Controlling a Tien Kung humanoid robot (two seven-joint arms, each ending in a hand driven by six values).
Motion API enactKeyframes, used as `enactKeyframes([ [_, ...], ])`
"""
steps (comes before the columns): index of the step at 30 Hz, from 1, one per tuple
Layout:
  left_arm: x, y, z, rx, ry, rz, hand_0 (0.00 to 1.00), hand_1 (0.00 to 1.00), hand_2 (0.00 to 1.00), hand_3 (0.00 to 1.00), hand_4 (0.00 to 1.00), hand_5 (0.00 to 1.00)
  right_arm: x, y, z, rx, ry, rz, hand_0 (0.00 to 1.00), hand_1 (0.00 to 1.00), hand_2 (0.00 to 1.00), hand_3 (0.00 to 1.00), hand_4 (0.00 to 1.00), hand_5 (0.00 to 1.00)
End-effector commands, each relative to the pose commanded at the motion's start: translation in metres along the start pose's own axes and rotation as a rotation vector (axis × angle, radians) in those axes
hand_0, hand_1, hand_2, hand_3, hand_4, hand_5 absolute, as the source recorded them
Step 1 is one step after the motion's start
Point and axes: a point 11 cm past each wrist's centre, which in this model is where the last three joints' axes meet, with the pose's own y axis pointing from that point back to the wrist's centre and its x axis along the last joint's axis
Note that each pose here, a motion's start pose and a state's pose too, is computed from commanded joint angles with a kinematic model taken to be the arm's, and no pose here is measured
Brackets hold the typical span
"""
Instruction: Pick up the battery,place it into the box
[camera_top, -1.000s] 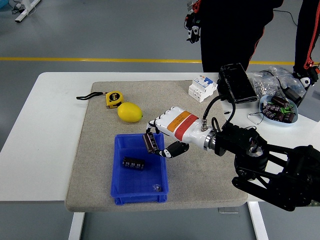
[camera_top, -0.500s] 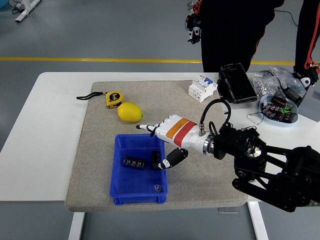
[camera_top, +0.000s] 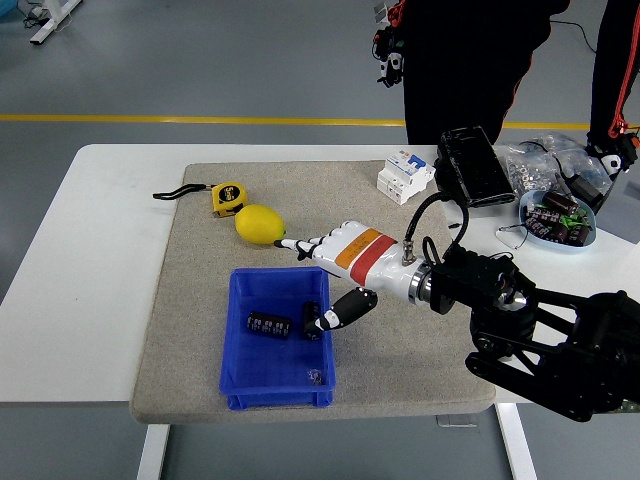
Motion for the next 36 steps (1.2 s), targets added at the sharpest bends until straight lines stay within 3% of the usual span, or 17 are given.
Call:
enactKeyframes([
  [9,-0.001,0.0,-0.001,0.002,0.002,-0.002,0.563,0.575,0.628,0.581,0.63,0.591,0.013,0.009,0.021,-0.068,-0.106,0.074,0.34,0.515,0.734,0.998,0.998,0.567],
  [10,-0.001,0.0,-0.001,0.003,0.002,-0.002,0.564,0.576,0.626,0.58,0.631,0.593,0.014,0.01,0.022,-0.074,-0.124,0.083,0.464,0.603,0.787,0.994,0.998,0.565],
  [15,-0.002,0.0,-0.002,0.004,0.0,-0.003,0.564,0.576,0.626,0.58,0.631,0.593,0.017,0.021,0.037,-0.109,-0.297,0.164,0.464,0.603,0.787,0.994,0.998,0.565],
  [16,-0.002,0.0,-0.002,0.004,0.0,-0.003,0.564,0.576,0.627,0.581,0.63,0.592,0.017,0.023,0.039,-0.116,-0.339,0.175,0.721,0.746,0.869,0.958,0.998,0.569],
  [21,-0.002,0.0,-0.002,0.004,0.003,-0.002,0.564,0.576,0.627,0.581,0.63,0.592,0.015,0.036,0.053,-0.13,-0.569,0.249,0.721,0.746,0.869,0.958,0.998,0.569],
  [22,-0.002,0.0,-0.002,0.004,0.003,-0.002,0.563,0.575,0.624,0.58,0.629,0.592,0.015,0.039,0.054,-0.124,-0.613,0.262,0.803,0.81,0.884,0.94,0.998,0.643],
  [27,-0.002,0.0,-0.003,0.005,0.004,-0.002,0.563,0.575,0.624,0.58,0.629,0.592,0.015,0.053,0.062,-0.09,-0.845,0.334,0.803,0.81,0.884,0.94,0.998,0.643],
  [28,-0.002,0.0,-0.003,0.005,0.004,-0.002,0.563,0.575,0.624,0.58,0.628,0.592,0.015,0.055,0.064,-0.086,-0.893,0.347,0.83,0.823,0.864,0.927,0.998,0.795],
  [33,-0.003,0.0,-0.003,0.005,0.004,-0.002,0.563,0.575,0.624,0.58,0.628,0.592,0.003,0.069,0.079,-0.126,-1.138,0.389,0.83,0.823,0.864,0.927,0.998,0.795],
  [34,-0.003,0.0,-0.003,0.005,0.004,-0.002,0.564,0.573,0.622,0.58,0.629,0.593,0.0,0.072,0.082,-0.135,-1.184,0.4,0.856,0.838,0.857,0.93,0.998,0.905],
  [36,-0.003,0.0,-0.003,0.004,0.004,-0.001,0.564,0.573,0.622,0.58,0.629,0.593,-0.005,0.077,0.088,-0.149,-1.282,0.426,0.856,0.838,0.857,0.93,0.998,0.905],
])
